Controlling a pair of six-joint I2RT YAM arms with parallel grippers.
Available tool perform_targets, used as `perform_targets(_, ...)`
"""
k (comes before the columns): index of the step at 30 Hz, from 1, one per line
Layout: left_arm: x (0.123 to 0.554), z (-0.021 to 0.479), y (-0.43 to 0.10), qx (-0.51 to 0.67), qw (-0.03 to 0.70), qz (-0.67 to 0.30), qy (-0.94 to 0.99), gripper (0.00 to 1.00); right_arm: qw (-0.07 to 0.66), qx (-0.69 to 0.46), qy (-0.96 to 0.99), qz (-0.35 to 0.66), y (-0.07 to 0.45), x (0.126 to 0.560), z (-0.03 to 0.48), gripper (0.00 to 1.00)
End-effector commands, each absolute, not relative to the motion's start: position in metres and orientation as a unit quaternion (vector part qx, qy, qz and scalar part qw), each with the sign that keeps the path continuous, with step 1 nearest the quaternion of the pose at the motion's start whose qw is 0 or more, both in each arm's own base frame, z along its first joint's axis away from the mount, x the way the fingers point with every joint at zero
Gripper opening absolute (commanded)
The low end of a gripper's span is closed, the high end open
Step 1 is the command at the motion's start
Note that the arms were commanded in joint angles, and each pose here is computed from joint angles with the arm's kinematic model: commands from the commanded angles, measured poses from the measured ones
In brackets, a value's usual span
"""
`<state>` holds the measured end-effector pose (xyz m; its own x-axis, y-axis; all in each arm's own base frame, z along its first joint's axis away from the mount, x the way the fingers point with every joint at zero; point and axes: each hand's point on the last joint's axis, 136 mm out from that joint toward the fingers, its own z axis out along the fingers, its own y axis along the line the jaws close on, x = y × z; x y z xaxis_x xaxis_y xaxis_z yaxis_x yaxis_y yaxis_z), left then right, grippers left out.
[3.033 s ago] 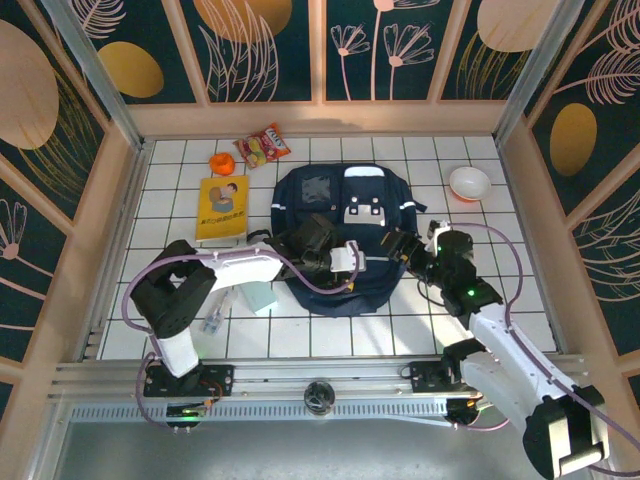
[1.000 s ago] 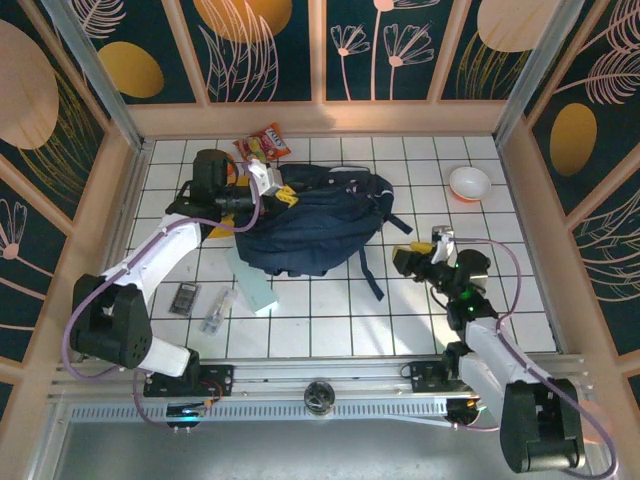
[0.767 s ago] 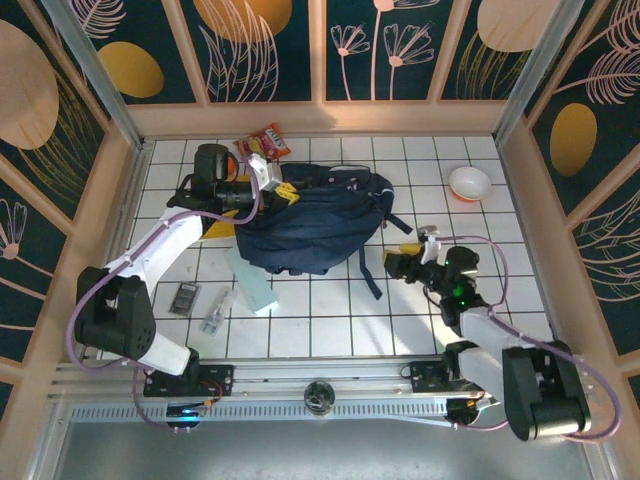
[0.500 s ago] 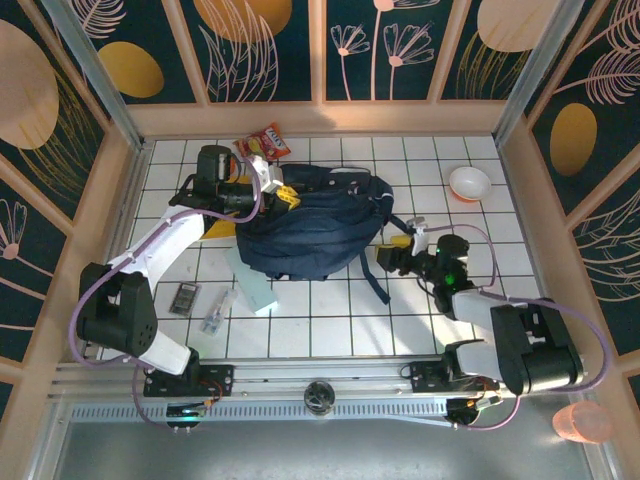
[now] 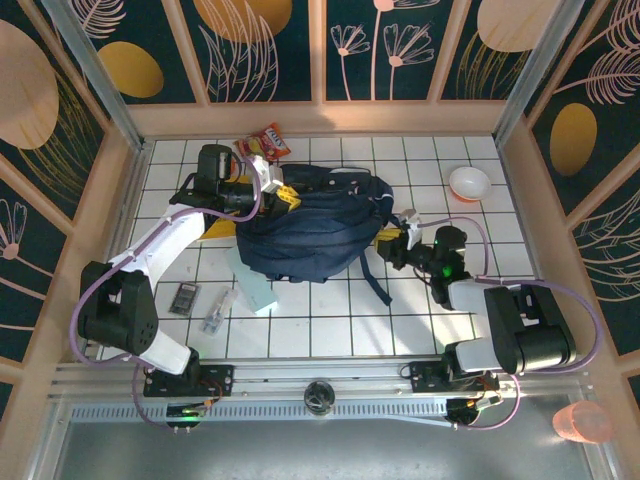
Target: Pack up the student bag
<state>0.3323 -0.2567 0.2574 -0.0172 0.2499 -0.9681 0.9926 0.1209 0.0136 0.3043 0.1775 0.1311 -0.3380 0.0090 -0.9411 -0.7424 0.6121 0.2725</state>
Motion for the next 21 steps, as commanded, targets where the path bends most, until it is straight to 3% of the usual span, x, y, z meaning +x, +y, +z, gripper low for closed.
perform_targets(1, 0.326, 0.298, -0.259, 0.561, 0.505, -0.409, 0.513, 0.0, 0.535, -0.271, 0.71, 0.369, 0.183, 0.303, 0.146, 0.12)
perform_targets(5, 0.329, 0.297, -0.258, 0.56, 0.509, -0.397, 0.518, 0.0, 0.538, -0.263, 0.712, 0.367, 0.18, 0.304, 0.148, 0.0)
perform_targets(15, 0.327, 0.306, -0.258, 0.563, 0.516, -0.393, 0.512, 0.0, 0.527, -0.188, 0.752, 0.349, 0.161, 0.317, 0.136, 0.0)
perform_targets(18, 0.328, 0.312, -0.257, 0.562, 0.517, -0.397, 0.509, 0.0, 0.519, -0.165, 0.766, 0.342, 0.156, 0.317, 0.126, 0.37)
perform_targets(21, 0.327, 0.318, -0.256, 0.562, 0.519, -0.403, 0.503, 0.0, 0.515, -0.143, 0.778, 0.331, 0.15, 0.32, 0.117, 0.54)
